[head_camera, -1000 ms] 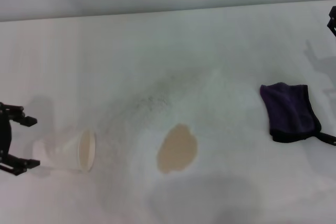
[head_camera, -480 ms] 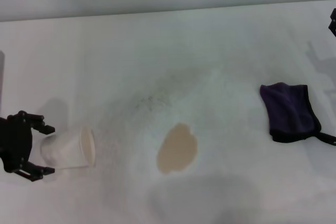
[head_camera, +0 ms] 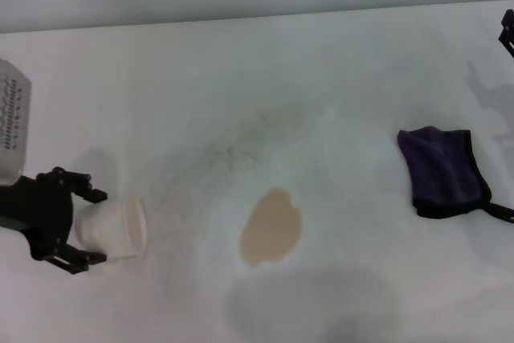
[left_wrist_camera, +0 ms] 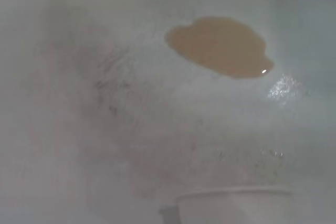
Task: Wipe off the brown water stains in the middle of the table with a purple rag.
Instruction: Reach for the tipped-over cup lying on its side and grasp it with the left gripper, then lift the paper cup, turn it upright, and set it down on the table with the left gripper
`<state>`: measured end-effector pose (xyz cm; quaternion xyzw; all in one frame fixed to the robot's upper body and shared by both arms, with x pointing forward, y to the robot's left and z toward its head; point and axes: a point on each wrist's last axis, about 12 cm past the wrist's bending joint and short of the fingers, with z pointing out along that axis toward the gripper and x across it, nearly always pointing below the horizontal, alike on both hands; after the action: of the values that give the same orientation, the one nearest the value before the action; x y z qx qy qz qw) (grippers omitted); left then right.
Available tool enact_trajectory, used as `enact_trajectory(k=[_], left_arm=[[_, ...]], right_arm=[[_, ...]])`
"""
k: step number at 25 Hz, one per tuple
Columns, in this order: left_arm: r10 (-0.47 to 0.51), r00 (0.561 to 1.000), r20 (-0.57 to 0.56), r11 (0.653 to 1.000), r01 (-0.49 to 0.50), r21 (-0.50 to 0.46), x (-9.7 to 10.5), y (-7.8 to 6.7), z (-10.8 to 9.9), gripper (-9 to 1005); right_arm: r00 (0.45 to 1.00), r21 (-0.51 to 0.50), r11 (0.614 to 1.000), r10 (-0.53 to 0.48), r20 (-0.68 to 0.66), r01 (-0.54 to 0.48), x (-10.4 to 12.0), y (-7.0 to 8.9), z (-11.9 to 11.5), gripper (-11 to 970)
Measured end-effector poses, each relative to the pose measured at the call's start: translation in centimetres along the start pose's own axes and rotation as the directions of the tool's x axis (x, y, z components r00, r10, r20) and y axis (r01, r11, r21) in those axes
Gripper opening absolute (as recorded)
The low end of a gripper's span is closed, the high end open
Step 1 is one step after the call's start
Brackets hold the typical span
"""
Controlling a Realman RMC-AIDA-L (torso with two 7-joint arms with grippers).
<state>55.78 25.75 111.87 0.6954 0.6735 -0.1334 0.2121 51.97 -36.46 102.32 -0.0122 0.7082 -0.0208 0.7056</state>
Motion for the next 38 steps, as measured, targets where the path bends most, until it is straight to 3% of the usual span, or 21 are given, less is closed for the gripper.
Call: enact_trajectory(k=[12, 26, 31, 38], left_arm=[[-0.053, 0.998, 0.015, 0.997, 0.052, 0.058, -0.1, 0.0, 1.2, 820], [-0.065, 0.995, 0.079, 0.998, 0.064, 0.012, -0.5, 0.4, 1.3, 802], [-0.048, 0.972, 0.231, 0.994, 0.068, -0.080, -1.6, 1.4, 0.8, 780], [-0.003, 0.870, 0.493, 0.975, 0.113, -0.193, -2.9, 2.5, 0.6, 694]], right_arm=[[1.000, 0.006, 1.000, 0.002, -0.002, -0.002, 0.1, -0.1, -0.3, 843], [1.000, 0.004, 1.000, -0.001, 0.002, 0.001, 0.0, -0.1, -0.1, 842], [1.000, -0.003, 1.000, -0.012, 0.000, 0.012, 0.0, -0.1, -0.1, 842], [1.000, -0.026, 0.999, -0.028, 0.012, 0.028, -0.4, 0.3, 0.6, 842]])
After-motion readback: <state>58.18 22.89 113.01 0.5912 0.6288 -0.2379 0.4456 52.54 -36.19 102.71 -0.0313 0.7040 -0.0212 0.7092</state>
